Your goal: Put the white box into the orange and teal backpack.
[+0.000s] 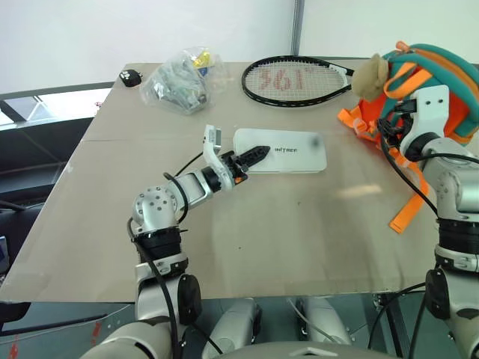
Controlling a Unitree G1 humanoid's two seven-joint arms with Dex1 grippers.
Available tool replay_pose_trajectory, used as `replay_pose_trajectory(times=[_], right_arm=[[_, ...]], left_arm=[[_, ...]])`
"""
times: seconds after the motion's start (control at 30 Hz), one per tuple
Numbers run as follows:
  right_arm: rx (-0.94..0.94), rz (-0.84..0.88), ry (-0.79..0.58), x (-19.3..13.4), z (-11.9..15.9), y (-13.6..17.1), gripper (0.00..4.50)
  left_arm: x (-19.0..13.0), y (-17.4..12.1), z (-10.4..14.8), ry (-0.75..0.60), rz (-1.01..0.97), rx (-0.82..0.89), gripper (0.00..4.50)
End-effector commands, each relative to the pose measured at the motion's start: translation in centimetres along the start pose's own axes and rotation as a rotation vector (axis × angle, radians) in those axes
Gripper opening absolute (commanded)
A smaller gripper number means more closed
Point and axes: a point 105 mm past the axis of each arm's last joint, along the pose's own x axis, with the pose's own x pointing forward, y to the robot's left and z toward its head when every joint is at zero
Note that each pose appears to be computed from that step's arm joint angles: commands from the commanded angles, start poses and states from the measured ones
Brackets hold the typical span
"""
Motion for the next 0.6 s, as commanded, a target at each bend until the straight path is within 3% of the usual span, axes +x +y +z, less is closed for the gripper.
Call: replay_pose_trajectory(times=[0.03, 0.07, 0.2, 0.27, 0.43, 0.6], right_arm=[[-0.094, -0.025, -0.107, 0.6, 2.3, -0.5, 0.57], [-0.093, -0.048, -0.098, 0.8, 2.1, -0.8, 0.04], [-0.07, -0.104, -0.097, 1.5, 1.8, -1.5, 0.04], [-0.037, -0.06, -0.132, 1.7, 2.4, -0.5, 0.04], [0.125, 0.29, -0.263, -0.2, 5.0, 4.9, 0.04], [0.209, 0.72, -0.326, -5.6, 7.1, 10.3, 0.04]], left_arm=[[-0.9, -1.4, 1.8, -0.101, -0.004, 0.132, 1.12], [-1.0, -1.4, 1.9, -0.113, 0.004, 0.14, 1.12], [-1.2, -1.0, 2.5, -0.162, 0.031, 0.145, 1.12], [-1.2, -1.0, 2.7, -0.175, 0.038, 0.153, 1.12], [-1.4, -1.0, 3.4, -0.214, 0.035, 0.166, 1.12], [-2.1, -1.0, 6.6, -0.359, 0.036, 0.183, 1.12]])
